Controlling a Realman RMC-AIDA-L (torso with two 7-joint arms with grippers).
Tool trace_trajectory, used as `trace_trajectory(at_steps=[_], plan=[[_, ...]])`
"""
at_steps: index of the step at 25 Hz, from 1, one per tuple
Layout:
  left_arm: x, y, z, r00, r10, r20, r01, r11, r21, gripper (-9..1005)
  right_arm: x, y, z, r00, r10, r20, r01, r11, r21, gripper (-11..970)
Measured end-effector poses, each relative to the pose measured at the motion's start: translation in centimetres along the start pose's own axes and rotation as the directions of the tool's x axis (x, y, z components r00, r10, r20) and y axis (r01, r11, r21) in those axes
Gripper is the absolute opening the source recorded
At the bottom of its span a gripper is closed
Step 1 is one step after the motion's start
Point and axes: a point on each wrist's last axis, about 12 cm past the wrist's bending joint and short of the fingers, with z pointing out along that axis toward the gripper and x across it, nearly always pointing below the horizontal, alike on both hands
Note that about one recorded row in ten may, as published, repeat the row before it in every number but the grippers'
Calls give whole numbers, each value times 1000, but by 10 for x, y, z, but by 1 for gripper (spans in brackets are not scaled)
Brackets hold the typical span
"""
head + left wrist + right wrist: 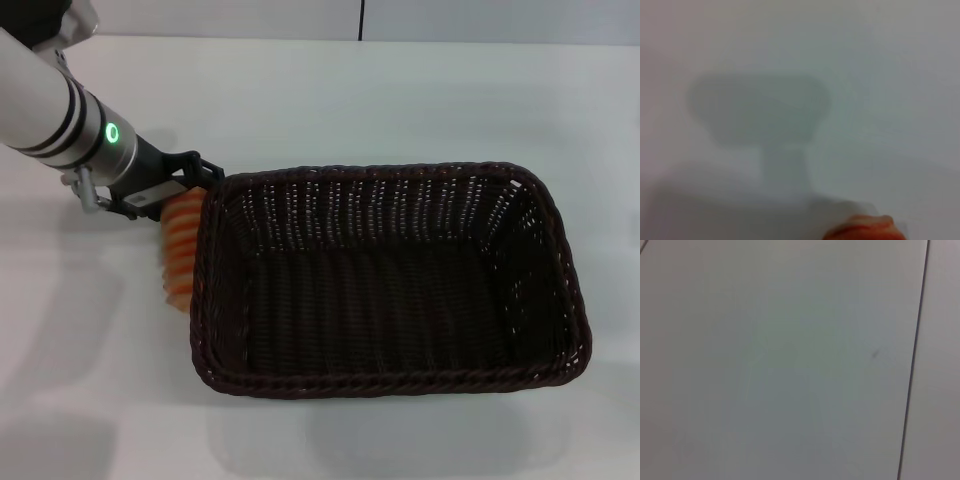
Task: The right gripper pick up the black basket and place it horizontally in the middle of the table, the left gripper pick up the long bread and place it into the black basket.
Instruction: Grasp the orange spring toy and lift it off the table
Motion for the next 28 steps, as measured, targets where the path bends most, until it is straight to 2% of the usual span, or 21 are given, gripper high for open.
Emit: trace_trajectory(at_steps=[12, 14, 19, 24, 28], plan=[[1, -10, 2, 998, 55, 3, -55, 998, -11, 844, 0, 0, 0, 1000, -1, 1, 1, 1000, -2, 343], [1, -10, 2, 998, 57, 4, -57, 998, -13, 681, 0, 0, 0, 1000, -1, 1, 1, 1000, -2, 343], [1, -10, 2, 998, 68, 7, -68, 997, -22, 565, 0, 0, 0, 1000, -2, 2, 2, 1000, 0, 343], [1, -11, 2, 997, 74, 10, -74, 997, -22, 539, 0, -1, 0, 1000, -3, 4, 3, 1000, 1, 343], [-7, -13, -6, 992, 105, 68, -103, 994, -31, 518, 0, -2, 0, 1000, -3, 4, 3, 1000, 3, 343]])
